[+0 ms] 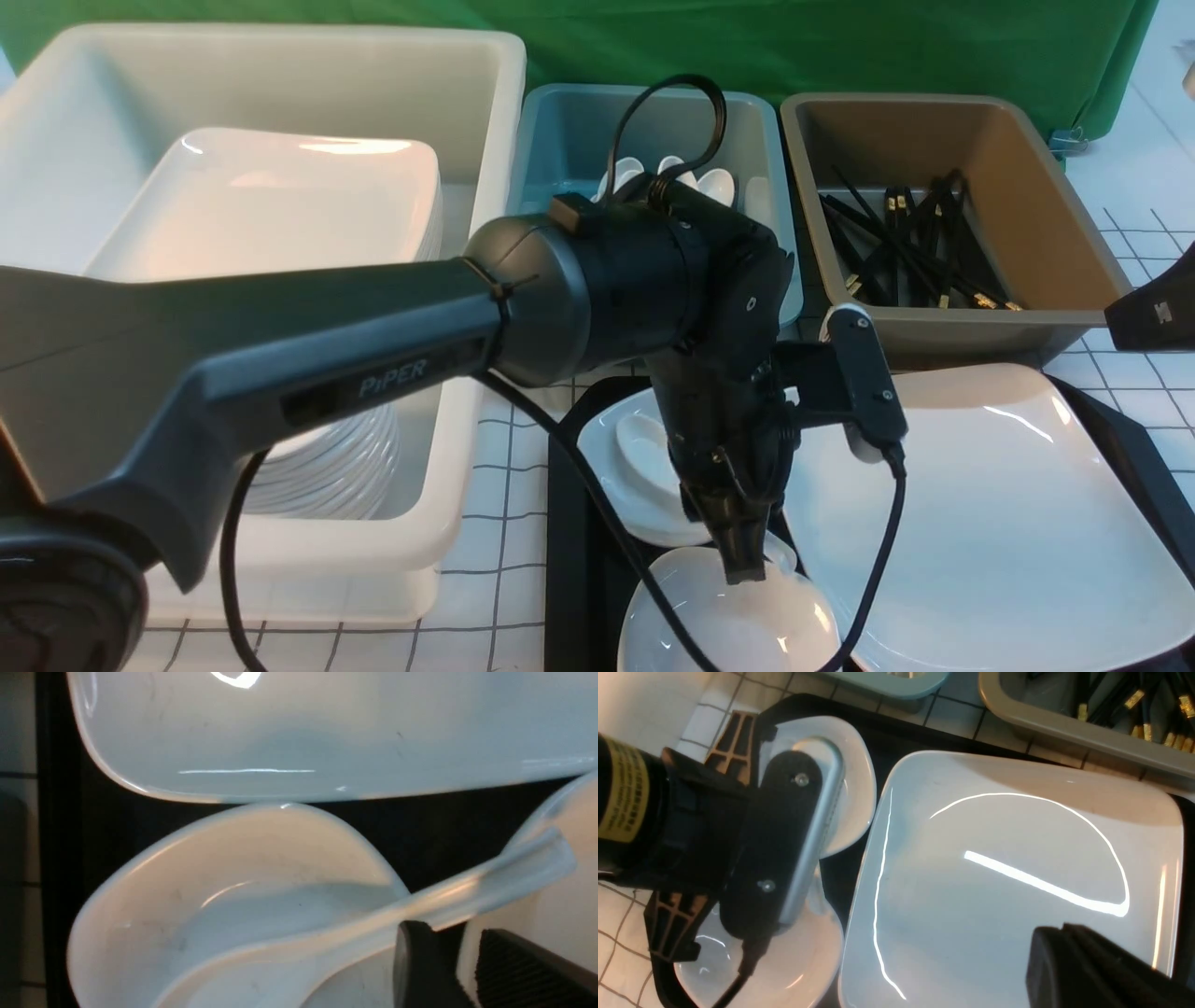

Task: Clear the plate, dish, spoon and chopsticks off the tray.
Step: Use the left arm to grab a soup spoon from the plate

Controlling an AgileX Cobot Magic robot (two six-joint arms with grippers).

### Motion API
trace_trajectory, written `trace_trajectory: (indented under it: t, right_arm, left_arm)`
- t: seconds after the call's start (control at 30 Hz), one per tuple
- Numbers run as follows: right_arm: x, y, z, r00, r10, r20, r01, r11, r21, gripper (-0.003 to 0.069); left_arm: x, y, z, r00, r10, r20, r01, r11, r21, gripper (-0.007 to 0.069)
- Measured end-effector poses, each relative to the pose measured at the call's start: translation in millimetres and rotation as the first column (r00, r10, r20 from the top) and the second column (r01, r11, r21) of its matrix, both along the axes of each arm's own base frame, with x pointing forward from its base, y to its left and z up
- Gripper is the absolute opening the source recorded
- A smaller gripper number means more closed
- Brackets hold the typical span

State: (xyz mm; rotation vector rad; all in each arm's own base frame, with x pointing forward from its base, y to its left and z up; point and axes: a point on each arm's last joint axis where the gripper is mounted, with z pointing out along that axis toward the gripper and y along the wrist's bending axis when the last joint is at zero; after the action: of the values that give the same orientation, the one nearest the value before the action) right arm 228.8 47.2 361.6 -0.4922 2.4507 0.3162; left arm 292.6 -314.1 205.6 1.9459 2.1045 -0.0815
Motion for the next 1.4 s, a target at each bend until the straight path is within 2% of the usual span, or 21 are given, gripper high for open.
trace_trajectory:
  t: [0.07, 0.1, 0.23, 0.33, 0.47, 0.6, 0.67, 0.77, 0.8, 0.87, 0.97, 1.07, 1.23, 1.4]
  right_arm:
    - [0.0, 0.0, 0.0, 1.000, 0.000, 0.000, 0.000, 1.000, 0.000, 0.0013]
    - [0.0, 0.0, 0.0, 1.000, 0.000, 0.000, 0.000, 1.000, 0.000, 0.0013]
    - [0.0, 0.1, 0.0, 1.000, 0.000, 0.000, 0.000, 1.000, 0.001, 0.0017]
    - [0.0, 0.3, 0.1, 1.000, 0.000, 0.000, 0.000, 1.000, 0.003, 0.0019]
    - [0.0, 0.3, 0.1, 1.000, 0.000, 0.000, 0.000, 1.000, 0.004, 0.0019]
    - [0.0, 0.4, 0.1, 1.000, 0.000, -0.001, 0.000, 1.000, 0.005, 0.0019]
    - [0.0, 0.4, 0.1, 1.000, 0.000, -0.001, 0.000, 1.000, 0.005, 0.0019]
    - [-0.1, 0.8, 0.3, 1.000, 0.001, -0.001, -0.001, 1.000, 0.011, 0.0019]
    - [-0.1, 0.8, 0.3, 1.000, 0.001, -0.001, -0.001, 1.000, 0.011, 0.0019]
    - [-0.2, 1.6, 0.6, 1.000, 0.001, -0.002, -0.001, 1.000, 0.022, 0.0019]
    - [-1.4, 4.0, 1.0, 1.000, 0.019, -0.010, -0.019, 0.999, 0.044, 0.0019]
    - [-4.1, 6.9, 0.7, 0.998, 0.062, -0.027, -0.060, 0.996, 0.059, 0.0019]
    - [-9.1, 10.2, -0.4, 0.989, 0.137, -0.055, -0.134, 0.989, 0.065, 0.0019]
    - [-9.7, 10.6, -0.5, 0.987, 0.153, -0.054, -0.150, 0.987, 0.062, 0.0019]
  left_arm:
    - [-0.7, 0.6, -0.2, 1.000, -0.020, -0.003, 0.020, 1.000, 0.010, 0.0309]
    - [-0.8, 0.5, -0.2, 0.999, -0.041, 0.000, 0.041, 0.999, 0.012, 0.0378]
    - [0.7, -1.8, 0.1, 0.997, -0.076, 0.025, 0.076, 0.997, -0.006, 0.0517]
    - [3.5, -4.9, -4.2, 0.995, -0.092, 0.047, 0.093, 0.995, -0.019, 0.0550]
    - [6.3, -8.2, -13.0, 0.994, -0.092, 0.052, 0.094, 0.995, -0.027, 0.0549]
    - [6.6, -9.4, -18.2, 0.995, -0.090, 0.041, 0.091, 0.995, -0.026, 0.0484]
    - [6.4, -9.6, -18.2, 0.995, -0.088, 0.037, 0.089, 0.996, -0.029, 0.0422]
    - [6.1, -9.6, -18.2, 0.996, -0.087, 0.033, 0.088, 0.996, -0.030, 0.0295]
    - [6.1, -9.6, -18.2, 0.996, -0.087, 0.033, 0.088, 0.996, -0.030, 0.0286]
    - [6.3, -9.8, -18.1, 0.995, -0.088, 0.036, 0.089, 0.996, -0.032, 0.0168]
    - [6.6, -10.0, -17.9, 0.995, -0.088, 0.040, 0.089, 0.995, -0.033, 0.0043]
    - [6.4, -9.9, -17.9, 0.996, -0.083, 0.037, 0.084, 0.996, -0.033, 0.0018]
    - [5.6, -8.7, -14.6, 0.999, -0.036, 0.003, 0.036, 0.999, -0.019, 0.0017]
    - [6.9, -9.9, -1.0, 1.000, -0.008, 0.013, 0.008, 0.999, -0.040, 0.0017]
